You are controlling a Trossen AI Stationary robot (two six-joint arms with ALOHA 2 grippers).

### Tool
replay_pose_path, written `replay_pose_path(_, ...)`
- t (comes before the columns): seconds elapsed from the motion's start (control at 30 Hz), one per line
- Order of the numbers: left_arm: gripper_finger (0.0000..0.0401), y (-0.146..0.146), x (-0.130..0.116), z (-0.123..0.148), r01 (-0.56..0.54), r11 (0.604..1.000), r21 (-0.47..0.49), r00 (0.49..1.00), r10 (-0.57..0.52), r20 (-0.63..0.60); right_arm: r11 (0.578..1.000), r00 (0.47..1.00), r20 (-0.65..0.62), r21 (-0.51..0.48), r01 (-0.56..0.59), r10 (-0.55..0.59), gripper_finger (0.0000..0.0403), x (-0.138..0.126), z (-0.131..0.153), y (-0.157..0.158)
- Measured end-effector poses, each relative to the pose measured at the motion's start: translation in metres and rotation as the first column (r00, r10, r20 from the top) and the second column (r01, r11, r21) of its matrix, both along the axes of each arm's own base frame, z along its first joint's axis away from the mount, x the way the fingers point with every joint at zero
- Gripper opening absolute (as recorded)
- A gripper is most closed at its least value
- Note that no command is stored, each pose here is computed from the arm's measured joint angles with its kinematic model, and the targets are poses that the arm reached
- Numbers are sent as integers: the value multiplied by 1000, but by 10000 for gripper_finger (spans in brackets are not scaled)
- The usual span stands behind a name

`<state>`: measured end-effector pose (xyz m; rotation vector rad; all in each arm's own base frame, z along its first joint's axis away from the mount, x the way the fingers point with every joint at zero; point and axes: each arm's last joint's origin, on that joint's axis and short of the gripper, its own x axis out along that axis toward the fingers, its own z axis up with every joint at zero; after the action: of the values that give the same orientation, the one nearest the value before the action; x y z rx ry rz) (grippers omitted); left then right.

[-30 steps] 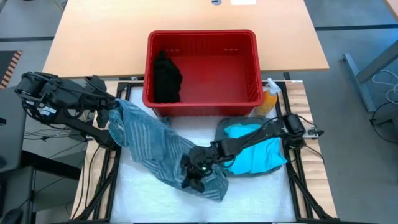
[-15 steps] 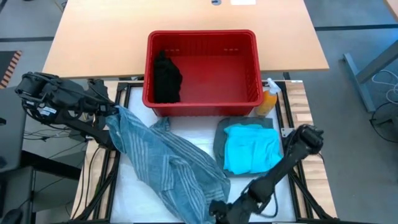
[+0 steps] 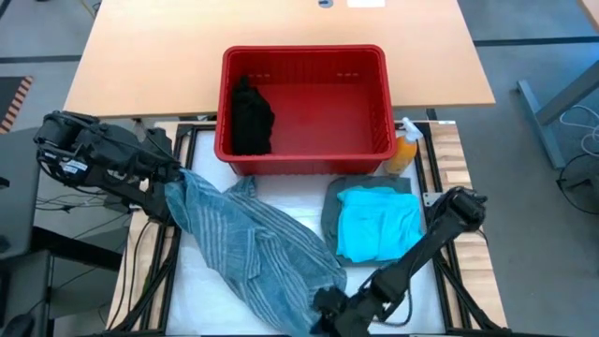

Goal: Fold Laundry from Bin
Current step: Fold the blue shirt

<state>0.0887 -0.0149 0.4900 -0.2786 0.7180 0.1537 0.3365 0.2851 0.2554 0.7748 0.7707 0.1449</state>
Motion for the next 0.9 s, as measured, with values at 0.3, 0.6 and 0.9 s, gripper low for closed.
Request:
replay_pose_path(0.3,0,-8,5,-40,45,981,-190,980,-80,-183,976,991,-24,-176,-131,129,27,11,34,-71)
replay_pose_path(0.6,0,-6,7,-70,-93,980,-177,958,39,-283,916,976,-13,-342,-209,218,69,43,35,-154)
replay_pose_path(0.9,0,4,-20,-73,-272,939,-210,951,228,-210,912,829,-535,-240,-333,162,72,9,3,-195)
